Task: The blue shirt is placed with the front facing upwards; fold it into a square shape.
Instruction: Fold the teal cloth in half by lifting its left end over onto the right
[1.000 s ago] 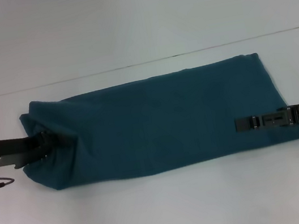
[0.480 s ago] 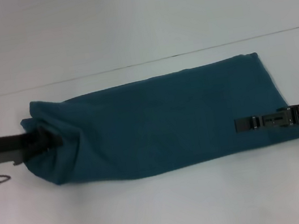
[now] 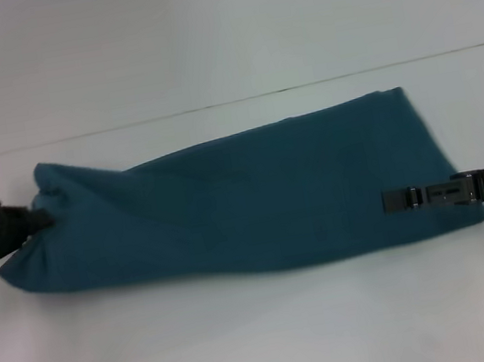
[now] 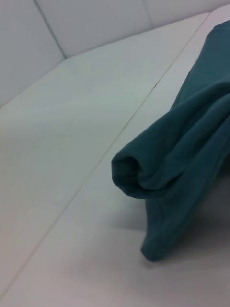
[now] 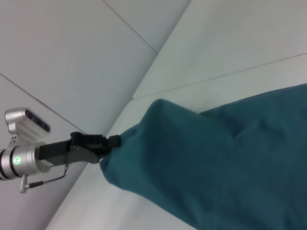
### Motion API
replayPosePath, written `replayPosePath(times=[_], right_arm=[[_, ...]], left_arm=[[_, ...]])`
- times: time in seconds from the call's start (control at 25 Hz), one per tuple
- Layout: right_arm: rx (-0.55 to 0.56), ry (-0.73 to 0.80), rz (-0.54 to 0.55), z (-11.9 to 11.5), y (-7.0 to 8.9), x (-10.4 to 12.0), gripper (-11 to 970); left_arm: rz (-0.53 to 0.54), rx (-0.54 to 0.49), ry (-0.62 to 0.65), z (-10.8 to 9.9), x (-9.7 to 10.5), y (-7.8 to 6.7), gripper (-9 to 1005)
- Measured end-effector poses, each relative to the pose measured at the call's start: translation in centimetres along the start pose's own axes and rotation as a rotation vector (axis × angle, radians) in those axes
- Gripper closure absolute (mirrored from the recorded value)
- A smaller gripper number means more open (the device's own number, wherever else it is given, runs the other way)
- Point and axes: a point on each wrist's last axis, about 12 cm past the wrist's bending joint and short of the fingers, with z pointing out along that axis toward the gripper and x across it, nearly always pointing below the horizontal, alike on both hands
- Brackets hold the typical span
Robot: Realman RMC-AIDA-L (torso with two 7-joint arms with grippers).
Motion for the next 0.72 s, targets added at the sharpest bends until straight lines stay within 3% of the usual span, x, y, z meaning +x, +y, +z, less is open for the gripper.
replayPosePath(times=[0.44,0.72], right_arm=[[0.003,-0.004,0.012,0.0,0.0,0.0,156],[0.003,-0.018,0.024,-0.1,-0.1,0.0,156]], left_arm=[[-0.089,-0.117,-0.106,-4.9,0.7,4.7,915],[-0.134,-0.216,-0.155,-7.8,0.9,6.8,915]])
